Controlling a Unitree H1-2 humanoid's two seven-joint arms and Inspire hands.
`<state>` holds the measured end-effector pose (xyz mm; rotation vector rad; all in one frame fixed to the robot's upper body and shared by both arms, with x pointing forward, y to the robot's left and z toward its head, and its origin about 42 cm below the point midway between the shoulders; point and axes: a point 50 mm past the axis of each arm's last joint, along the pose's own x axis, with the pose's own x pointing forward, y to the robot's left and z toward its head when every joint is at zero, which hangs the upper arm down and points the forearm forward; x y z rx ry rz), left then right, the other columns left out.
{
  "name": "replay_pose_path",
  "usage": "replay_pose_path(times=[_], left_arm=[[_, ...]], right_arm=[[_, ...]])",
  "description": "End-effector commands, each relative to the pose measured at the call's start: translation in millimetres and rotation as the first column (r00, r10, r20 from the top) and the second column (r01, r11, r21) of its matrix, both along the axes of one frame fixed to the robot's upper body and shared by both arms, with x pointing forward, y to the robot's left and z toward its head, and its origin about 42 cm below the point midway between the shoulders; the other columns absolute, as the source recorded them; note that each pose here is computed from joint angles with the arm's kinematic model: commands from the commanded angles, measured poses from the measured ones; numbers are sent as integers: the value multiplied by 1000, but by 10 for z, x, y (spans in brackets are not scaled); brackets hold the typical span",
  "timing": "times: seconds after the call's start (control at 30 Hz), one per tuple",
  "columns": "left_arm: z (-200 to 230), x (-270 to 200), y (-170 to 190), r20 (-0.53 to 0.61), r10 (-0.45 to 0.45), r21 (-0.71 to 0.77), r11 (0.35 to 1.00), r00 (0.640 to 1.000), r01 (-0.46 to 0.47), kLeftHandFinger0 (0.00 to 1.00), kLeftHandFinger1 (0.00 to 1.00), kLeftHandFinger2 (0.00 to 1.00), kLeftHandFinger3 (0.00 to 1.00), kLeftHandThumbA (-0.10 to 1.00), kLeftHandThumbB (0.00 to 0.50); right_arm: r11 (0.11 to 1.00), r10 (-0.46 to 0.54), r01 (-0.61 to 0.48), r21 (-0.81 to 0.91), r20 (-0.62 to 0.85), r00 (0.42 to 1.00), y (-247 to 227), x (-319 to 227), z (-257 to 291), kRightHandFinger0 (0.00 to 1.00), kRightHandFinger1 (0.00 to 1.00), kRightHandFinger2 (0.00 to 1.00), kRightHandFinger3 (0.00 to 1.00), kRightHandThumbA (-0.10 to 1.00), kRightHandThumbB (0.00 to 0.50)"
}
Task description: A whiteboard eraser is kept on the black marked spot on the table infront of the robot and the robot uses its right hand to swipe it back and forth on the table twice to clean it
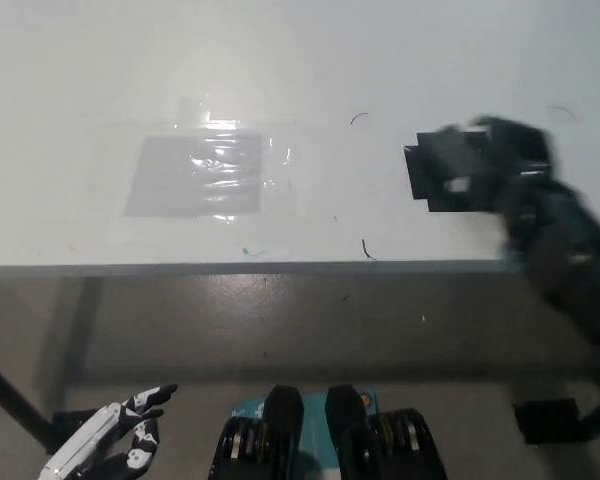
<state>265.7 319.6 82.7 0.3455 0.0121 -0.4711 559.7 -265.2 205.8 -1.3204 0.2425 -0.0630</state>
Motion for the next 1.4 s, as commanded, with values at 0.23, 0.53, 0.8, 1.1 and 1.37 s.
replay_pose_path(times=[0.23,0.53,0.8,1.1,1.37], left_arm=[[42,-9,99,36,11,1,1000,999,-11,1000,1000,1000,1000,841,482],[4,-21,62,28,13,-3,1000,1000,-13,1000,1000,1000,1000,830,486],[23,8,24,41,3,0,1000,999,-3,1000,1000,1000,1000,841,474],[85,56,39,46,-5,24,1000,999,4,1000,1000,1000,1000,865,493],[87,45,65,40,0,32,999,999,-1,1000,1000,1000,1000,855,495]], right_arm=[[933,-356,351,-74,-60,933,-2121,-648,6,210,365,471,654,226,169],[954,-300,297,-49,-84,950,-1687,-486,-104,340,471,544,726,276,158],[993,-107,110,38,-75,991,-416,-68,-37,14,109,288,760,459,280],[973,202,-202,109,13,979,1341,36,166,0,34,39,174,142,116],[958,260,-257,130,-7,966,1715,-62,79,1,210,292,253,110,122]])
